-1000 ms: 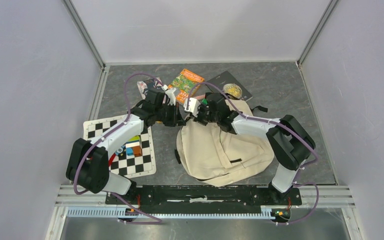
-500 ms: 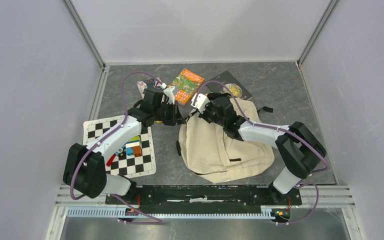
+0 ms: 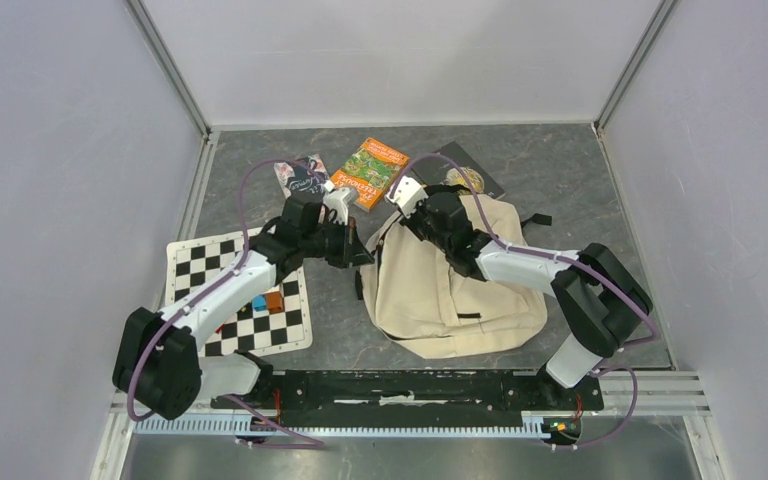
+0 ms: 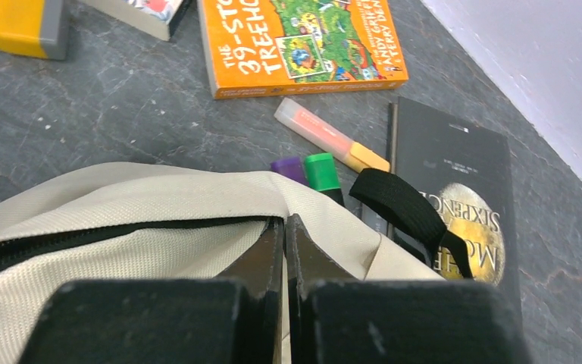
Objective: Pack the student bag
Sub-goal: Unzip the student bag at the center of the board.
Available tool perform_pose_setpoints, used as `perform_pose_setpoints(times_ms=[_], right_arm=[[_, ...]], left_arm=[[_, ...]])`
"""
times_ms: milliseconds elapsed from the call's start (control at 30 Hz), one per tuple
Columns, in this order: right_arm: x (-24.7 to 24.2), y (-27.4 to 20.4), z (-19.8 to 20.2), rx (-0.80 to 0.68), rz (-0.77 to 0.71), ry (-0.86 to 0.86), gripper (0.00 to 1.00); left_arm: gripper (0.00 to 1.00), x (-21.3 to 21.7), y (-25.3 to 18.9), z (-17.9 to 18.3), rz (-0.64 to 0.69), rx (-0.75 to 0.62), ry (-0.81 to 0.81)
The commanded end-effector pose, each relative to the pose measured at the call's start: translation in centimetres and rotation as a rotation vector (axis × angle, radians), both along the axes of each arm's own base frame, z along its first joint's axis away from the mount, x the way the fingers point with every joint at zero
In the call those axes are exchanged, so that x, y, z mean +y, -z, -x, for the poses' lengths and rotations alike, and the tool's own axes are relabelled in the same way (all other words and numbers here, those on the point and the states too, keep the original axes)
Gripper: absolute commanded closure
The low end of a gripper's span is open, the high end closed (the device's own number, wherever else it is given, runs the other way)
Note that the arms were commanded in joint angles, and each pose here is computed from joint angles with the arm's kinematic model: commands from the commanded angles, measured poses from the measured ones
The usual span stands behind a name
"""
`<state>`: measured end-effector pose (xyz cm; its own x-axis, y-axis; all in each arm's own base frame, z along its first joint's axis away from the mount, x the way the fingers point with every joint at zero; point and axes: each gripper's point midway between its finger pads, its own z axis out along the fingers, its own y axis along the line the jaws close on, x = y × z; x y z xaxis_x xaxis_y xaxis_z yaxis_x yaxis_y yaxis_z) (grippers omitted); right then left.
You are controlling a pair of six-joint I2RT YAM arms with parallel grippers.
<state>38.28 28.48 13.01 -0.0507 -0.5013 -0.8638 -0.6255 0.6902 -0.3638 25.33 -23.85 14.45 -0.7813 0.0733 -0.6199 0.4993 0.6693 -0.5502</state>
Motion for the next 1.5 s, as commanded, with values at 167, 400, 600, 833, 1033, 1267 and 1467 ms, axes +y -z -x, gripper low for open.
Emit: perform_pose_setpoints(times_ms=[167, 400, 600, 833, 1033, 1267, 1467], right_arm=[[-1.5, -5.5, -3.9, -0.116, -0.119, 0.225, 1.0], [-2.4, -5.8, -5.1, -0.118, -0.15, 0.339, 1.0], [-3.3, -5.8, -5.7, -0.092, -0.177, 0.44, 1.0], [-2.3, -6.9, -4.8, -0.005, -0.266, 0.423, 0.57], [-2.1, -7.7, -2.0, 0.08, -0.36, 0.362, 0.24], [-0.4, -5.0, 3.1, 0.417, -0.632, 0.365, 0.23], [3.9, -3.1, 7.7, 0.639, -0.818, 0.241, 0.28]], left_arm=[[0.98, -1.4, -0.8, 3.9, 0.111, 0.057, 0.056], [0.98, -1.2, 0.6, 5.8, 0.108, 0.108, 0.021], [0.98, -0.6, 1.8, 7.1, 0.122, 0.148, -0.04], [0.98, -0.8, 2.8, 8.1, 0.183, 0.169, -0.094], [0.98, -0.6, 2.3, 7.2, 0.229, 0.126, -0.149], [0.98, -0.3, 2.5, 6.6, 0.259, 0.101, -0.203], [0.98, -0.6, 2.6, 6.5, 0.278, 0.107, -0.2]])
